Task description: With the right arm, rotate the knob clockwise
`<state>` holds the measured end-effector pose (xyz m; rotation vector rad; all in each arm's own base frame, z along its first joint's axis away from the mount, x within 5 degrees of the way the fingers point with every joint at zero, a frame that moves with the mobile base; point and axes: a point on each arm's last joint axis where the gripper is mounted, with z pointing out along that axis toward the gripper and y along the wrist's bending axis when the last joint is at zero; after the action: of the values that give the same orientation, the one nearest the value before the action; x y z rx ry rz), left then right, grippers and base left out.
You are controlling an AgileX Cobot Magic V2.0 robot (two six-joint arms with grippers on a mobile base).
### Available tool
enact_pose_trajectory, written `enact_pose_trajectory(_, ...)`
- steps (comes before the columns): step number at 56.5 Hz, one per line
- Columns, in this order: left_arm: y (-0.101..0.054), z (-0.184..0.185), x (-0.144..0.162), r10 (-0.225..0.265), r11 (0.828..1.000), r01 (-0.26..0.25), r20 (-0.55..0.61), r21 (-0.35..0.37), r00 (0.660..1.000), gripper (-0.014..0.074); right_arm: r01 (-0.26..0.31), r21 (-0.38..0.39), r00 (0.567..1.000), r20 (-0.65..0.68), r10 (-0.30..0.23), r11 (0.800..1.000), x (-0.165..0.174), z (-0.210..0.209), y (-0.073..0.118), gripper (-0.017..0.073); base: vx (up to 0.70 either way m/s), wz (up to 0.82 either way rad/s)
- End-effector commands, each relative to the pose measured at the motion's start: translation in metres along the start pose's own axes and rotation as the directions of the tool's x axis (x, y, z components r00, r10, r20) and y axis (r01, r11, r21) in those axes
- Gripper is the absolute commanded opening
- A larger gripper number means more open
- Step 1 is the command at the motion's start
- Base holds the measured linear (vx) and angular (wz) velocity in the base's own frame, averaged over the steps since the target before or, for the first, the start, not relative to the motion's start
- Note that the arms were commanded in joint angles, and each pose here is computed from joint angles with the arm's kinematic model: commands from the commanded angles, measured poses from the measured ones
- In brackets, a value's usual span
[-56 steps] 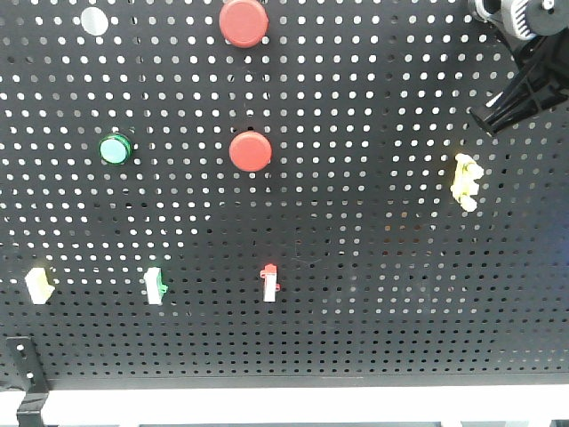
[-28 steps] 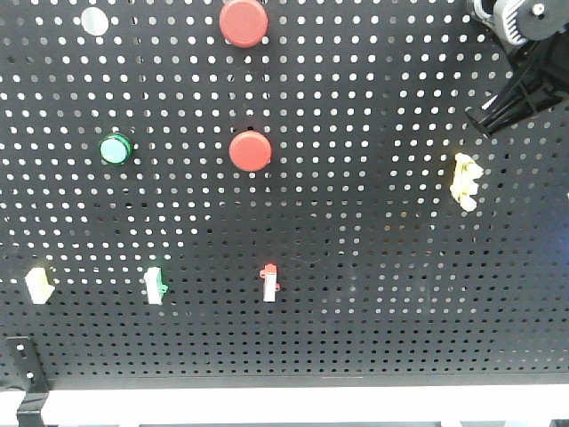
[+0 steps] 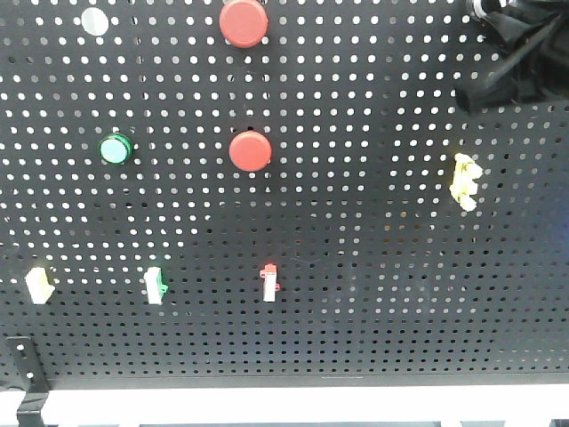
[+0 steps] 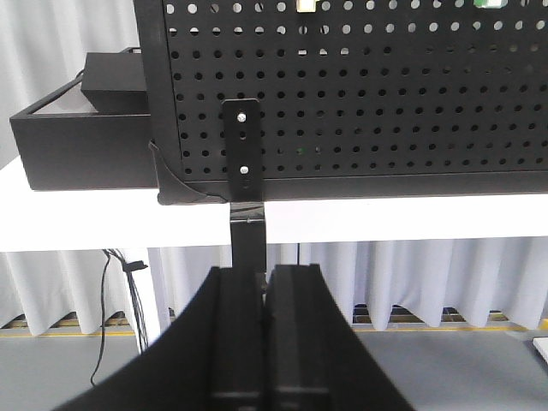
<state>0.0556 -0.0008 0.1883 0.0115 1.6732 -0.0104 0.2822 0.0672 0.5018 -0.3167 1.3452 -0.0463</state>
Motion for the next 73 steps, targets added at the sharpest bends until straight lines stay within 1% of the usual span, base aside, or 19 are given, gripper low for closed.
enact_pose_trajectory(1, 0.000, 0.001, 0.001, -0.007, 1.000, 0.006, 0.063, 0.004, 0.998, -0.0006, -0.169, -0.008, 0.985, 0.046, 0.169, 0.986, -0.012, -0.003, -0.003, 0.0003, 0.00, 0.00)
enact_pose_trajectory(6, 0.000, 0.001, 0.001, -0.007, 1.000, 0.006, 0.063, 0.004, 0.998, -0.0006, -0.280, -0.014, 0.959, 0.043, 0.281, 0.960, -0.012, -0.003, -0.002, 0.0006, 0.00, 0.00)
enact_pose_trajectory(10, 0.000, 0.001, 0.001, -0.007, 1.000, 0.006, 0.063, 0.004, 0.998, -0.0006, -0.366, -0.019, 0.929, 0.042, 0.367, 0.930, -0.012, -0.003, -0.002, 0.0008, 0.00, 0.00)
enact_pose_trajectory(12, 0.000, 0.001, 0.001, -0.007, 1.000, 0.006, 0.063, 0.004, 0.998, -0.0006, -0.412, -0.024, 0.910, 0.043, 0.413, 0.911, -0.013, -0.003, -0.002, 0.0008, 0.00, 0.00)
enact_pose_trajectory(17, 0.000, 0.001, 0.001, -0.007, 1.000, 0.006, 0.063, 0.004, 0.998, -0.0006, -0.533, -0.039, 0.844, 0.045, 0.534, 0.845, -0.013, -0.003, -0.002, 0.0009, 0.00, 0.00)
enact_pose_trajectory(22, 0.000, 0.001, 0.001, -0.007, 1.000, 0.006, 0.063, 0.004, 0.998, -0.0006, -0.653, -0.065, 0.753, 0.048, 0.656, 0.754, -0.015, -0.003, -0.001, 0.0009, 0.00, 0.00)
enact_pose_trajectory(23, 0.000, 0.001, 0.001, -0.007, 1.000, 0.006, 0.063, 0.004, 0.998, -0.0006, -0.684, -0.074, 0.725, 0.049, 0.687, 0.726, -0.016, -0.003, -0.001, 0.0009, 0.00, 0.00)
enact_pose_trajectory(25, 0.000, 0.001, 0.001, -0.007, 1.000, 0.006, 0.063, 0.004, 0.998, -0.0006, -0.727, -0.086, 0.680, 0.049, 0.731, 0.682, -0.017, -0.003, -0.001, 0.0009, 0.00, 0.00)
enact_pose_trajectory(26, 0.000, 0.001, 0.001, -0.007, 1.000, 0.006, 0.063, 0.004, 0.998, -0.0006, -0.754, -0.097, 0.648, 0.049, 0.760, 0.650, -0.018, -0.003, 0.000, 0.0009, 0.00, 0.00)
enact_pose_trajectory(28, 0.000, 0.001, 0.001, -0.007, 1.000, 0.006, 0.063, 0.004, 0.998, -0.0006, -0.792, -0.114, 0.599, 0.048, 0.799, 0.600, -0.019, -0.004, 0.000, 0.0009, 0.00, 0.00)
enact_pose_trajectory(29, 0.000, 0.001, 0.001, -0.007, 1.000, 0.006, 0.063, 0.004, 0.998, -0.0006, -0.815, -0.127, 0.565, 0.048, 0.824, 0.566, -0.020, -0.004, 0.000, 0.0009, 0.00, 0.00)
enact_pose_trajectory(33, 0.000, 0.001, 0.001, -0.007, 1.000, 0.006, 0.063, 0.004, 0.998, -0.0006, -0.865, -0.172, 0.472, 0.044, 0.881, 0.472, -0.024, -0.004, 0.001, 0.0009, 0.00, 0.00)
enact_pose_trajectory(35, 0.000, 0.001, 0.001, -0.007, 1.000, 0.006, 0.063, 0.004, 0.998, -0.0006, -0.880, -0.196, 0.433, 0.042, 0.901, 0.432, -0.026, -0.005, 0.002, 0.0009, 0.00, 0.00)
enact_pose_trajectory(38, 0.000, 0.001, 0.001, -0.007, 1.000, 0.006, 0.063, 0.004, 0.998, -0.0006, -0.891, -0.227, 0.396, 0.039, 0.917, 0.394, -0.028, -0.005, 0.002, 0.0009, 0.00, 0.00)
enact_pose_trajectory(41, 0.000, 0.001, 0.001, -0.007, 1.000, 0.006, 0.063, 0.004, 0.998, -0.0006, -0.890, -0.251, 0.384, 0.039, 0.922, 0.381, -0.030, -0.006, 0.003, 0.0009, 0.00, 0.00)
enact_pose_trajectory(57, 0.000, 0.001, 0.001, -0.007, 1.000, 0.006, 0.063, 0.004, 0.998, -0.0006, -0.858, -0.352, 0.380, 0.054, 0.924, 0.373, -0.040, -0.009, 0.005, 0.0032, 0.00, 0.00)
enact_pose_trajectory(64, 0.000, 0.001, 0.001, -0.007, 1.000, 0.006, 0.063, 0.004, 0.998, -0.0006, -0.859, -0.351, 0.380, 0.054, 0.924, 0.374, -0.039, -0.009, 0.005, 0.0088, 0.00, 0.00)
enact_pose_trajectory(70, 0.000, 0.001, 0.001, -0.007, 1.000, 0.006, 0.063, 0.004, 0.998, -0.0006, -0.859, -0.350, 0.381, 0.054, 0.923, 0.374, -0.039, -0.009, 0.005, 0.0174, 0.00, 0.00)
enact_pose_trajectory(73, 0.000, 0.001, 0.001, -0.007, 1.000, 0.006, 0.063, 0.004, 0.998, -0.0006, -0.855, -0.350, 0.389, 0.058, 0.919, 0.383, -0.039, -0.009, 0.005, 0.0225, 0.00, 0.00)
